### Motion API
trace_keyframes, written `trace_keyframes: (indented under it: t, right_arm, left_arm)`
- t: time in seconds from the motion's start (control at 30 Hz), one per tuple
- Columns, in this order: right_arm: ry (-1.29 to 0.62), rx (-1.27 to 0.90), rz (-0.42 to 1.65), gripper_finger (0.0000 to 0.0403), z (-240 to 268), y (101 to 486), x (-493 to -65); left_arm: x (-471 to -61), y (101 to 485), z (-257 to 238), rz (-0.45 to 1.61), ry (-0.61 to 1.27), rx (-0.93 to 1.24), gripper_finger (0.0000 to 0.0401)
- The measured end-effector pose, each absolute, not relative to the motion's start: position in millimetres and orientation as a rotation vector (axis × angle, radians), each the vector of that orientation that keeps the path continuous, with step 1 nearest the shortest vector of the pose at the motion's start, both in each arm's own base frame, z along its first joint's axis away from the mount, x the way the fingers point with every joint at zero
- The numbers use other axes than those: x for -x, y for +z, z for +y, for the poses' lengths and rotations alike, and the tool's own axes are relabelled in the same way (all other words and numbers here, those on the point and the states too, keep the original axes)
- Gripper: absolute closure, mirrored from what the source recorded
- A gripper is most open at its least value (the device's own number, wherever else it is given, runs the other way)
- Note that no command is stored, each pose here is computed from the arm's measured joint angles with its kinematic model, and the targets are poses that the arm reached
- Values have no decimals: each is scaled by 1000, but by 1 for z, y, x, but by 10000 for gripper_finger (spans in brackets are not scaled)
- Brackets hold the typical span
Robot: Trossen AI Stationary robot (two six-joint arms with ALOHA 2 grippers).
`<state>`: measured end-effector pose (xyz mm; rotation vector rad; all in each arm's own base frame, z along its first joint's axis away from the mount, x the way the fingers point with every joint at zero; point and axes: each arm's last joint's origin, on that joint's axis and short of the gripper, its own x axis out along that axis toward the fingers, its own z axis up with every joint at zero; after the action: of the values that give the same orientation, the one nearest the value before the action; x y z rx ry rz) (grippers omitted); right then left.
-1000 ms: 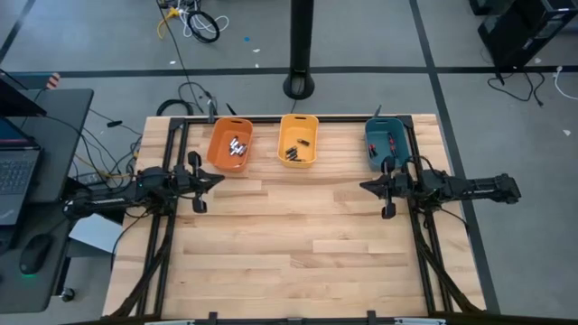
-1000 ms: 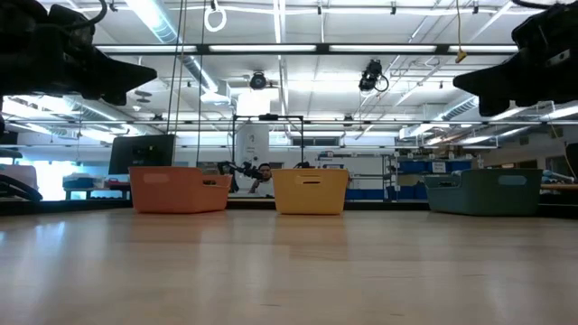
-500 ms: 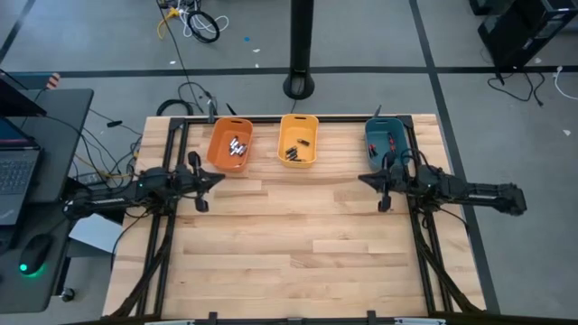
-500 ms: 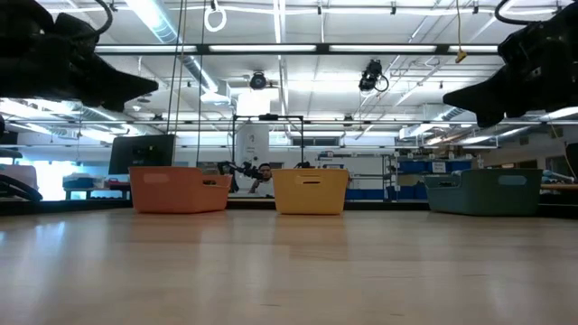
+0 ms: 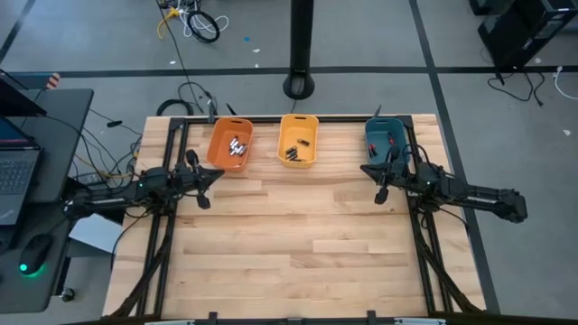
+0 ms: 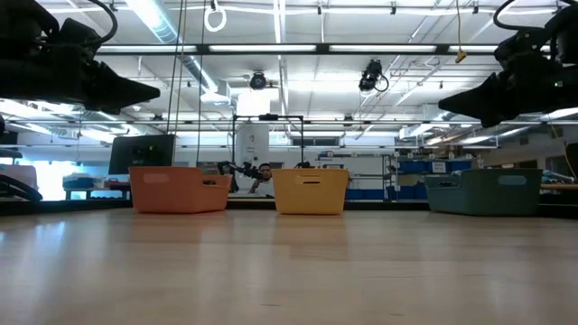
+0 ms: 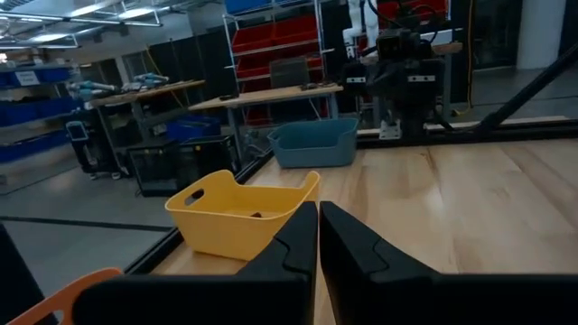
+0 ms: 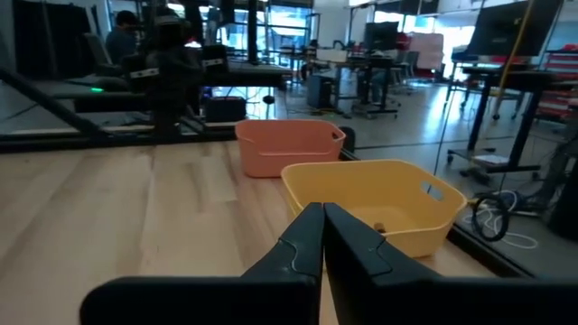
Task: Sort batteries
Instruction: Return to Home Position
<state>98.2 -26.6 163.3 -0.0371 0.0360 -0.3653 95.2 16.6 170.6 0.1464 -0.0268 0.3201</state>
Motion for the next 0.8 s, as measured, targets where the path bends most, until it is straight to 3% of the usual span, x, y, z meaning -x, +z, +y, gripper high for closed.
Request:
trace_keyframes:
  t: [0.8]
  right_arm:
    - [-364, 35, 36, 380, -27, 163, -98]
  left_arm:
    - [-95, 174, 18, -74, 367, -86, 378]
